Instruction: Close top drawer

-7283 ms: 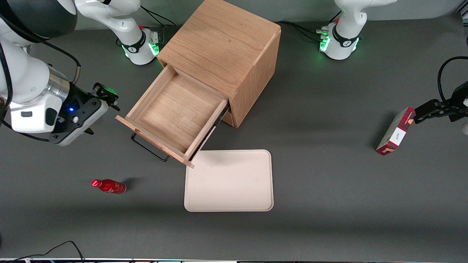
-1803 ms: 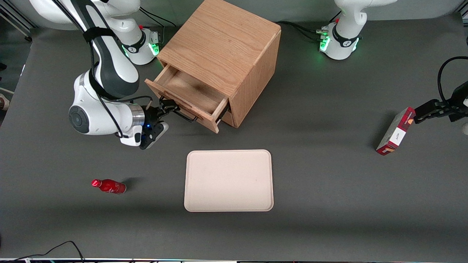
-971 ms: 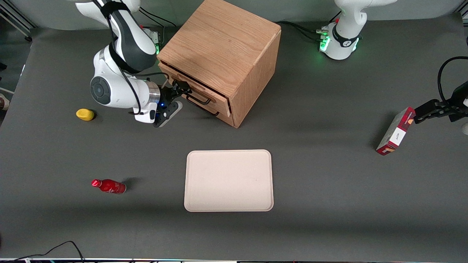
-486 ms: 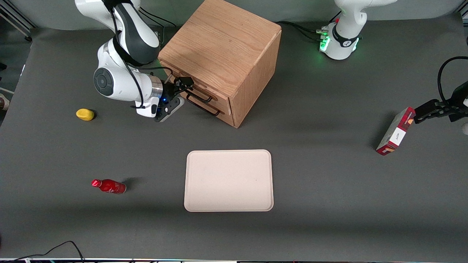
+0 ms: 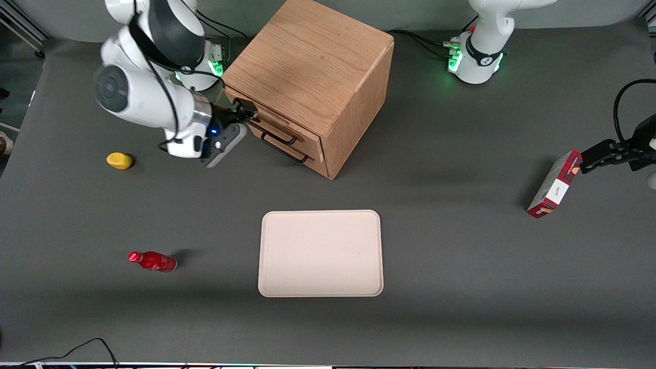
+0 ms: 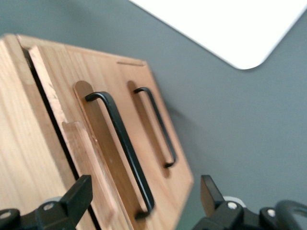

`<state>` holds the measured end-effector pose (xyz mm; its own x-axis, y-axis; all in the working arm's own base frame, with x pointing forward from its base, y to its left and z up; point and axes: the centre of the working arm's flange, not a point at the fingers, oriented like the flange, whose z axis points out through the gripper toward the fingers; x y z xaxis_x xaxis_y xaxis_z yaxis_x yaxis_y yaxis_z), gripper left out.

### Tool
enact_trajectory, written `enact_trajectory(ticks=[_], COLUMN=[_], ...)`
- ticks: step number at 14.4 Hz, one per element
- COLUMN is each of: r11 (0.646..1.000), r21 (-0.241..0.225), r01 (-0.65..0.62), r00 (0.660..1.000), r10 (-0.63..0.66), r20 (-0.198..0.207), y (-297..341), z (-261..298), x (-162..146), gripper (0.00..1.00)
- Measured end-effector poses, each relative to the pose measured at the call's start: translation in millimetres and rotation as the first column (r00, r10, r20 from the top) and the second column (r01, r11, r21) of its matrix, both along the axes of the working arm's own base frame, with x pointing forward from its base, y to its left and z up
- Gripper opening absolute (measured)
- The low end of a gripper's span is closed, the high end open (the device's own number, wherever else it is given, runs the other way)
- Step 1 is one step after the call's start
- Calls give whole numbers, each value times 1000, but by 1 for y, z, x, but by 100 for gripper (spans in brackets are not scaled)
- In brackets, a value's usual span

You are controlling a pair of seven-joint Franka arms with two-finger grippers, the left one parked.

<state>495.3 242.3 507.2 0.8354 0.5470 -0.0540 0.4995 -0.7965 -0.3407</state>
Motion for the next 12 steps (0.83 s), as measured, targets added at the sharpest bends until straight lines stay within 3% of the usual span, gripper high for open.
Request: enact_trajectory(ticks=[4,7,8,12], r11=[980,928,908,864], r21=[-134,-275,-303,-305], r01=[144,253,288,401], r00=[986,959,950,912], r10=[-132,-202,-230,-346], r20=[100,197,213,219], y=[-37,-80,-95,-161], z=[115,178,190,202], x=[7,-12,-19,-17], gripper=[100,100,100,100])
